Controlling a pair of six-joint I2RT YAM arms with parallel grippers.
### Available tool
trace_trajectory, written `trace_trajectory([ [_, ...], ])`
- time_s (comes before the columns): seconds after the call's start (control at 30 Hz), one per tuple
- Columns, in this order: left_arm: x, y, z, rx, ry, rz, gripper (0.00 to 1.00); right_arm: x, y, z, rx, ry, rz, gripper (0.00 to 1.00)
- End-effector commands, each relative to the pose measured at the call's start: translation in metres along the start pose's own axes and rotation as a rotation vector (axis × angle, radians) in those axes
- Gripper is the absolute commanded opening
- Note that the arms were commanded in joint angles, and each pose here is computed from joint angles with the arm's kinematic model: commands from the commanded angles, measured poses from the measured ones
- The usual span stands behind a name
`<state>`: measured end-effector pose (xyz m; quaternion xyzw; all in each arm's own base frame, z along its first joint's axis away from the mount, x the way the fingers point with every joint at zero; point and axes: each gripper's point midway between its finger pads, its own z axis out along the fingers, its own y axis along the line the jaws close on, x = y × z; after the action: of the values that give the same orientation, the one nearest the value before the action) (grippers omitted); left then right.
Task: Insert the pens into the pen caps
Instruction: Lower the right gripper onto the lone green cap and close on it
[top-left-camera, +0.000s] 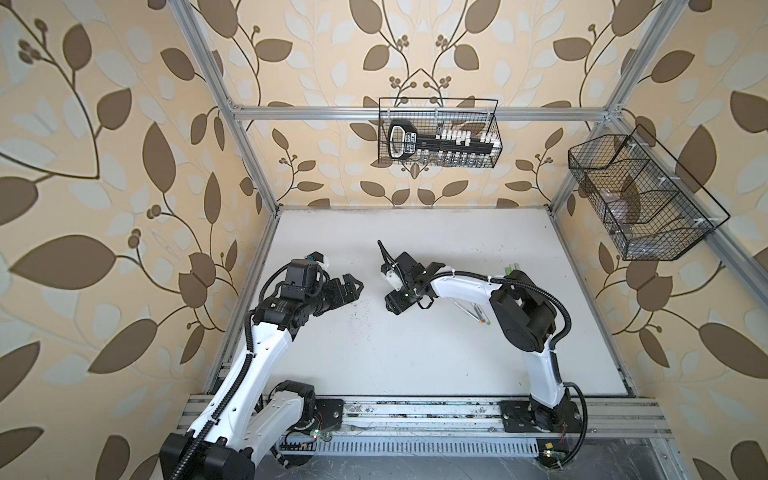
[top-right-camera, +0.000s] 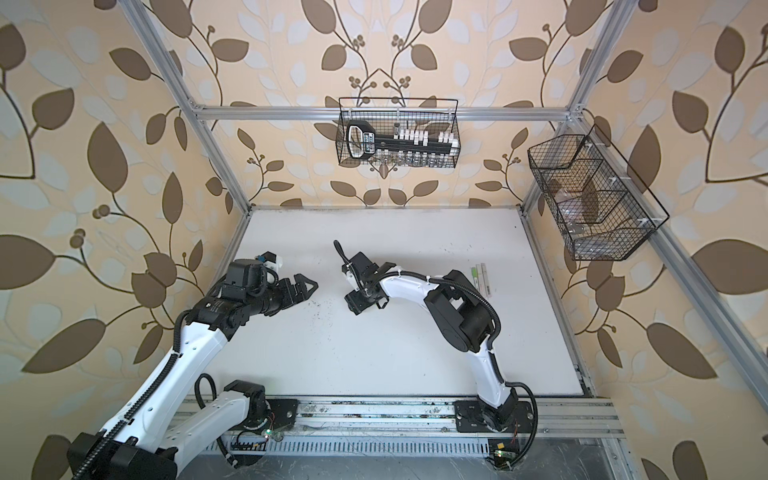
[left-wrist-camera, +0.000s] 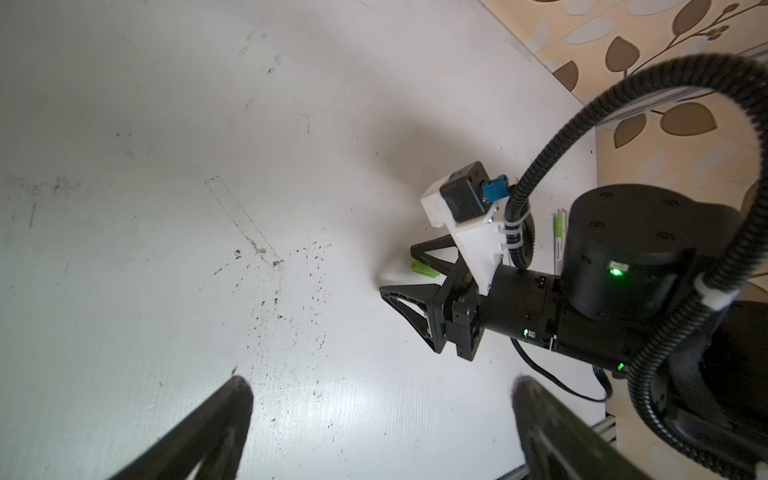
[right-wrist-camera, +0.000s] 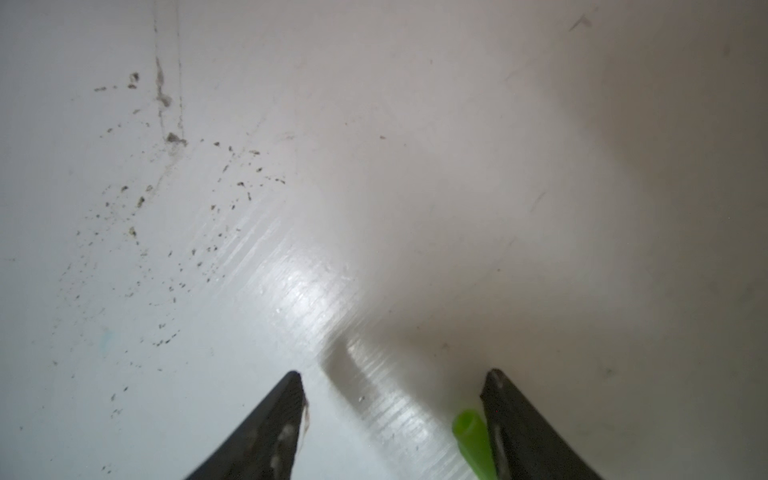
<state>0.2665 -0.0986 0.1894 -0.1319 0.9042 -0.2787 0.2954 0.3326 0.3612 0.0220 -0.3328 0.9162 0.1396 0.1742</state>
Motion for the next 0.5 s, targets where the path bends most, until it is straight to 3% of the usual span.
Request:
trace_trajectory([
  [0.0, -0.008, -0.008, -0.009, 0.030, -0.024, 0.020, 0.99, 0.053, 0.011, 0.016, -0.015, 0.152, -0.001, 0.70],
  [0.47, -0.005, -0.008, -0.001, 0.046, -0.001, -0.005, 0.99, 0.096, 0.011, 0.006, 0.008, 0.171, 0.037, 0.70],
])
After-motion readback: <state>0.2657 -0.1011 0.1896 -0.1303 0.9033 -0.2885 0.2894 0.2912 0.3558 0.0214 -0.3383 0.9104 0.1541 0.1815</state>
